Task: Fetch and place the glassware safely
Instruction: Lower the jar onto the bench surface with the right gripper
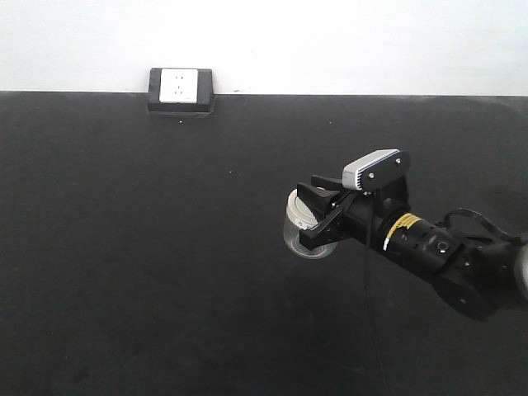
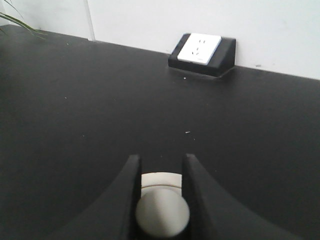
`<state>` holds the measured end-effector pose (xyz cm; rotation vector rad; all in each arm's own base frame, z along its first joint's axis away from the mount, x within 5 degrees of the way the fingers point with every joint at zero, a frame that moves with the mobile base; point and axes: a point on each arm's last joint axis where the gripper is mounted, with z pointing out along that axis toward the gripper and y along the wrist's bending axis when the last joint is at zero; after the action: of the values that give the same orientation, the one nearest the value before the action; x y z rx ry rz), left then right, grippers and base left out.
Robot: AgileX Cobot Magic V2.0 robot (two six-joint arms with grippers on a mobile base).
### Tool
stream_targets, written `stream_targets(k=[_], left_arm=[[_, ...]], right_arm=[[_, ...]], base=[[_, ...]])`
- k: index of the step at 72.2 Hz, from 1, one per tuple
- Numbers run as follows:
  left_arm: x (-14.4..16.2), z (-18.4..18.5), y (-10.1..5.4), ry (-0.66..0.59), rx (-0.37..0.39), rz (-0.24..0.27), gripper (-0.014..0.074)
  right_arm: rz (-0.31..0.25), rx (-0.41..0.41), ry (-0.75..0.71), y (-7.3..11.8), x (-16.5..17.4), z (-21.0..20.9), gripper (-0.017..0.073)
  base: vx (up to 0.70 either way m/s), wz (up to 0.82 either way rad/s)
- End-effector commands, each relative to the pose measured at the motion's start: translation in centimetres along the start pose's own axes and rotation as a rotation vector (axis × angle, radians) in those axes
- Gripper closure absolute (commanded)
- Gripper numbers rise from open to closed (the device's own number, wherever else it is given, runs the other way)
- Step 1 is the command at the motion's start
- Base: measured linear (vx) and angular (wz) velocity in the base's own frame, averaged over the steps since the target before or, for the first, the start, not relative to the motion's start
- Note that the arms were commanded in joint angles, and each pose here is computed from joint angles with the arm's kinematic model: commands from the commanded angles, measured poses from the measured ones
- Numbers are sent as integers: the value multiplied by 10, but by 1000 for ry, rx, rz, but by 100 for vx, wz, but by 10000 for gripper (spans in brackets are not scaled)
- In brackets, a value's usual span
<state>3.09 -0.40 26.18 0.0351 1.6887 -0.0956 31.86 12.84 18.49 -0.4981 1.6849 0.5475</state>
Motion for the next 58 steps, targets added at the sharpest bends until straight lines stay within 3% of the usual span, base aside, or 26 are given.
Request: stream_targets(k=[1, 31, 58], left_arm=[[-14, -2, -1, -90, 8, -17, 601], [-14, -2, -1, -90, 8, -17, 601], [-14, -2, -1, -90, 8, -17, 601]], right_arm=[[-13, -31, -182, 0, -27, 5, 560], [23, -51, -153, -4, 6, 18, 550], [-92, -72, -121, -3, 16, 21, 526]], base=[[0, 0], [0, 0], [0, 0]])
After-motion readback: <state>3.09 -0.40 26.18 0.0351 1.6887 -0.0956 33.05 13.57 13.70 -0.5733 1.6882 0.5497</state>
